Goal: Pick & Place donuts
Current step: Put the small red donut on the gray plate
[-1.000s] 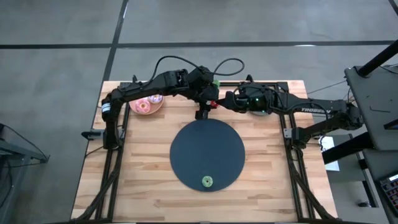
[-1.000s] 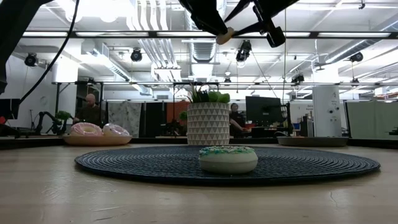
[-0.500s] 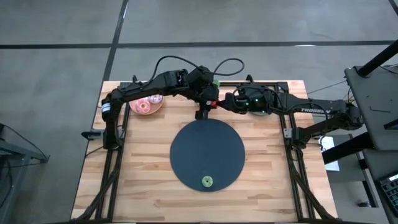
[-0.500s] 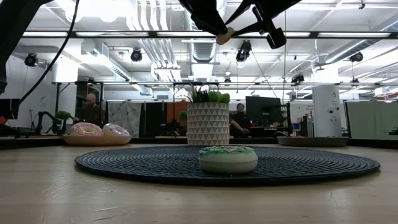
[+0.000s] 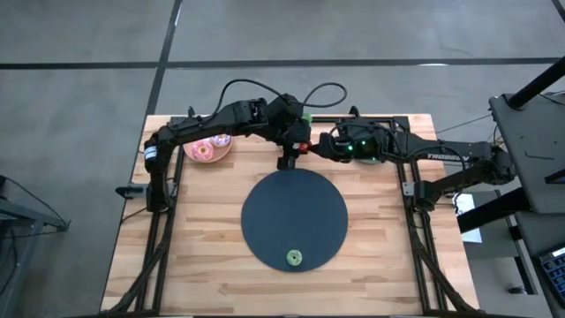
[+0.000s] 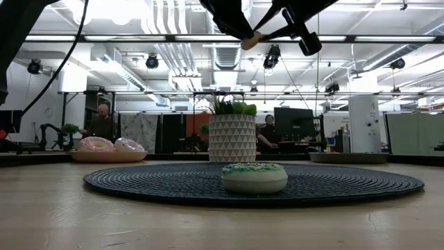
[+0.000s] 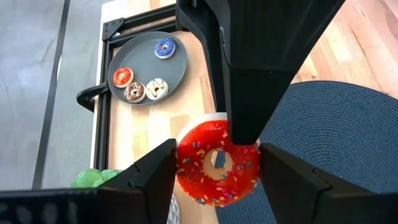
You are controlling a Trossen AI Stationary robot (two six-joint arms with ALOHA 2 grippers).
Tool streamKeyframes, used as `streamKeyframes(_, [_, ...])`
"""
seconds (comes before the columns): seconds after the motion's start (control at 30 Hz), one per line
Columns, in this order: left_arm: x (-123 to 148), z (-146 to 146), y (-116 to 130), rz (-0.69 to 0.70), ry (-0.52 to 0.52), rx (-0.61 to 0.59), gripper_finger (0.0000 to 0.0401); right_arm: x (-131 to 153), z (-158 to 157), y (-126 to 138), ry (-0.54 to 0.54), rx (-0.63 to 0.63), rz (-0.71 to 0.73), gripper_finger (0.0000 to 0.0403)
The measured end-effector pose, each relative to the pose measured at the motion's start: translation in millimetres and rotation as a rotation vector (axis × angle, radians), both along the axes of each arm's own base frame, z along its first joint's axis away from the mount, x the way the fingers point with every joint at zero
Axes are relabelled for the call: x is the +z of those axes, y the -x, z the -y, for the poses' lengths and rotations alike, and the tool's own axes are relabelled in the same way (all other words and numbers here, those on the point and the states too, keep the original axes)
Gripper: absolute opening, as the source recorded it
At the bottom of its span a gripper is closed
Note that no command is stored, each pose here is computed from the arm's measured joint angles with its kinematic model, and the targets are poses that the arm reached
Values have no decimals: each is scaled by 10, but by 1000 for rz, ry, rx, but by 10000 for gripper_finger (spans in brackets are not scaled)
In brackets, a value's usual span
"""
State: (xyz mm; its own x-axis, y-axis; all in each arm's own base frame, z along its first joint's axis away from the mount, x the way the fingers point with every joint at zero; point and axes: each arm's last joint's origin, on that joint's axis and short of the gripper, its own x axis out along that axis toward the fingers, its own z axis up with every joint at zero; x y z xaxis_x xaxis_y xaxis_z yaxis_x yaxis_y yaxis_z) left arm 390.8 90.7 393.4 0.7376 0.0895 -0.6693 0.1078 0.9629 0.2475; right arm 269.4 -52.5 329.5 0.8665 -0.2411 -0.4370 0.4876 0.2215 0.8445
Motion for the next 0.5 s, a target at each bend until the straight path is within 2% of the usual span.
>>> streamKeyframes(0.5, [1, -1, 1, 0, 0, 1, 193, -2, 1, 1, 17, 1, -6, 70])
